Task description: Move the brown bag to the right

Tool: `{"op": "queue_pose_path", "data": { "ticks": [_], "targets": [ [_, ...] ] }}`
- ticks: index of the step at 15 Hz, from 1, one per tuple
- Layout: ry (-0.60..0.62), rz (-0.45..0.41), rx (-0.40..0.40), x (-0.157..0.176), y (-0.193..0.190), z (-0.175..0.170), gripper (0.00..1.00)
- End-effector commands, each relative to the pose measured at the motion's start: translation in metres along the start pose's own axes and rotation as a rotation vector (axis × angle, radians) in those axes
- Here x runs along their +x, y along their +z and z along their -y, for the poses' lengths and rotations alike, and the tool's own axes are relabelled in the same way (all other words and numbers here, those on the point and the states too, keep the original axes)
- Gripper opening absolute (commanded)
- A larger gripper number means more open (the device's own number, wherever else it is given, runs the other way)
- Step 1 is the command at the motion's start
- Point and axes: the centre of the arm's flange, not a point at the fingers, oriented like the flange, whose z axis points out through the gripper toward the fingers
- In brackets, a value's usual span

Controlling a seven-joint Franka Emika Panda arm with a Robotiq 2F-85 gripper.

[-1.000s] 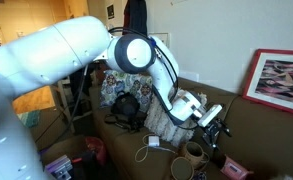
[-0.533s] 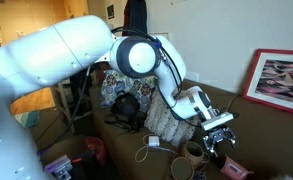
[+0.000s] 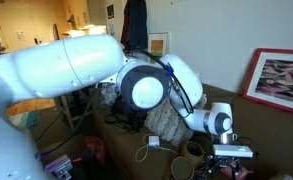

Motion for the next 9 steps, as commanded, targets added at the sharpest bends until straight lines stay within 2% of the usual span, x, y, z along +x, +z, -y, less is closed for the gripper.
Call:
{"op": "queue_pose_path", "data": {
  "ticks": [1, 5, 9],
  "targets": [
    [-0.132, -0.088, 0.120, 0.037, 0.056, -0.017, 1.00],
    [-0.371, -0.101, 0.151, 0.074, 0.085, 0.024, 1.00],
    [-0.449, -0.041, 0.137, 0.099, 0.075, 0.049, 1.00]
  ]
}}
